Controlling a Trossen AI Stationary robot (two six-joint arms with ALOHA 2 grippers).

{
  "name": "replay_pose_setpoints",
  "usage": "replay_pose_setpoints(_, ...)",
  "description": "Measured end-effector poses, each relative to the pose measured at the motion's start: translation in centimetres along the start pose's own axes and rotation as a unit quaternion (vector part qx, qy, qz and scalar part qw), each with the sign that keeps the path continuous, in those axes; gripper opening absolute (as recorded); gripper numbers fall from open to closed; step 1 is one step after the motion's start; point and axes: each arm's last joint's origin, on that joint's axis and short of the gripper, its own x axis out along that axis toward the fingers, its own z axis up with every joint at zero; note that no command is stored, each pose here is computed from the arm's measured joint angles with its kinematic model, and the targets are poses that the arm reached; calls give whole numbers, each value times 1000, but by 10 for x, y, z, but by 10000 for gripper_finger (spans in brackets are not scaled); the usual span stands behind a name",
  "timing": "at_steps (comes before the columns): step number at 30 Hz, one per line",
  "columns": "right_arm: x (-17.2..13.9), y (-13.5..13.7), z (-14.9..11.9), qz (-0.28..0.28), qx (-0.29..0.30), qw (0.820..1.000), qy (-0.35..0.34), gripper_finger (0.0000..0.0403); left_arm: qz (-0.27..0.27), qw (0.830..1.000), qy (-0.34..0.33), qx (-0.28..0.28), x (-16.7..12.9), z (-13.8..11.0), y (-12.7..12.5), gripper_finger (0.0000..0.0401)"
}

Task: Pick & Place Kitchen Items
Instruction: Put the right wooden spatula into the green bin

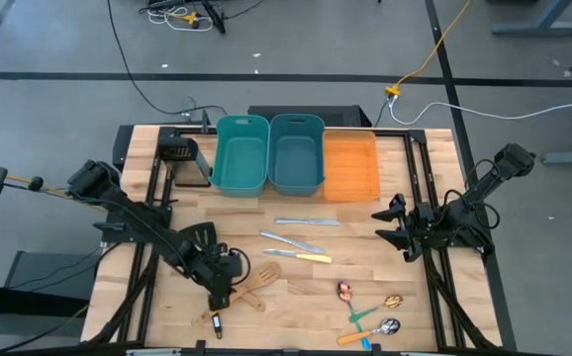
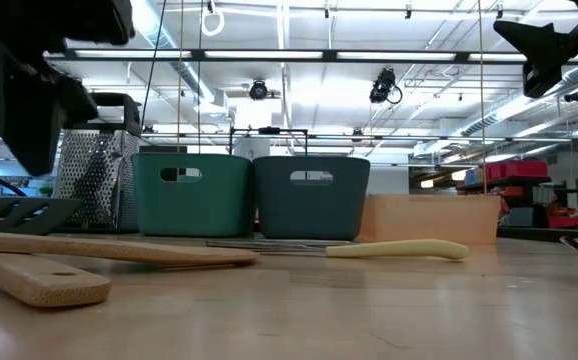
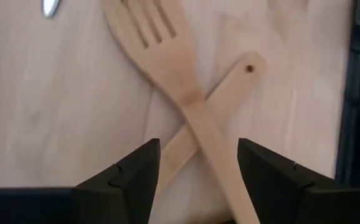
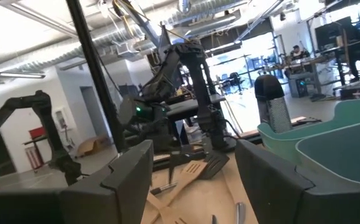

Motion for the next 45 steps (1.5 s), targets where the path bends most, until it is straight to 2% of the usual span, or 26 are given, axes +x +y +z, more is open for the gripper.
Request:
replay_pose_setpoints(8,0,0,0,0,0,1000,0,240,-2,998,11,-60,19,5,3,223)
replay_pose_setpoints(19,0,0,0,0,1,1000,1,240,3,997,11,-76,41,7,5,223)
replay_pose_setpoints(27,0,0,-1,0,-2,1000,3,240,-12,997,6,-82,55,9,4,223)
replay_pose_setpoints(40,0,0,-2,-1,-7,1000,10,240,-1,995,7,-95,64,8,6,221)
replay_pose_setpoints(45,0,0,-2,-1,-7,1000,10,240,7,995,6,-95,64,7,7,205)
